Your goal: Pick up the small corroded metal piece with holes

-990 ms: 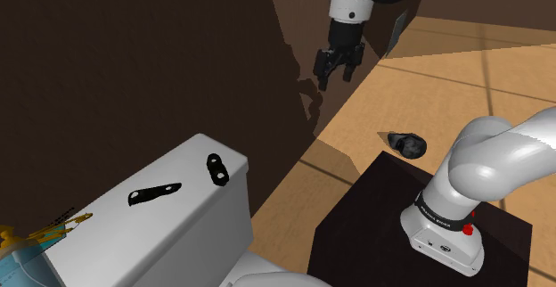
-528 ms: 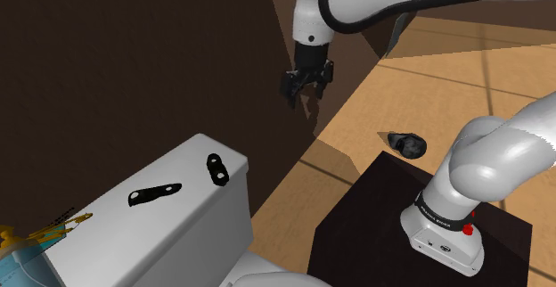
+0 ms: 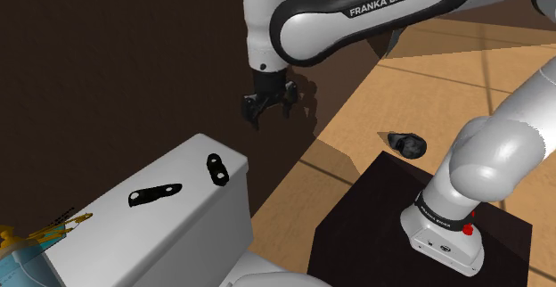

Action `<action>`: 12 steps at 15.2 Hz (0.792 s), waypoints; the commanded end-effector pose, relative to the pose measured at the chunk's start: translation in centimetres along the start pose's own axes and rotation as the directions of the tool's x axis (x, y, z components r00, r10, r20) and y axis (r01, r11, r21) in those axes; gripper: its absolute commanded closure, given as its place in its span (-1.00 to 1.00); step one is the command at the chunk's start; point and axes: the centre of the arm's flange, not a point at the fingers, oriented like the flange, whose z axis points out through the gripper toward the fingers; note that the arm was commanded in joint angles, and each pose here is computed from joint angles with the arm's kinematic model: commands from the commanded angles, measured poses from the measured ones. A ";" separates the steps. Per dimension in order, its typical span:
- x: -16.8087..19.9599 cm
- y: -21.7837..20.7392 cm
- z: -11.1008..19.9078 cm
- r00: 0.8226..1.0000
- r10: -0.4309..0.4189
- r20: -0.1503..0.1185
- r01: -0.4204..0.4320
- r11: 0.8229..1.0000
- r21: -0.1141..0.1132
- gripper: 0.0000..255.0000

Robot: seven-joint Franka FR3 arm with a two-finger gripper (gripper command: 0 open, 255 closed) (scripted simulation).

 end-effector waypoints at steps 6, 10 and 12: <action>1.8 -8.5 3.8 1.000 0.029 -0.002 -0.029 0.999 -0.020 -1.00; 2.9 -13.3 6.0 0.999 0.044 -0.004 -0.044 0.999 -0.032 -1.00; 3.5 -15.7 7.1 0.999 0.052 -0.005 -0.052 0.998 -0.038 -1.00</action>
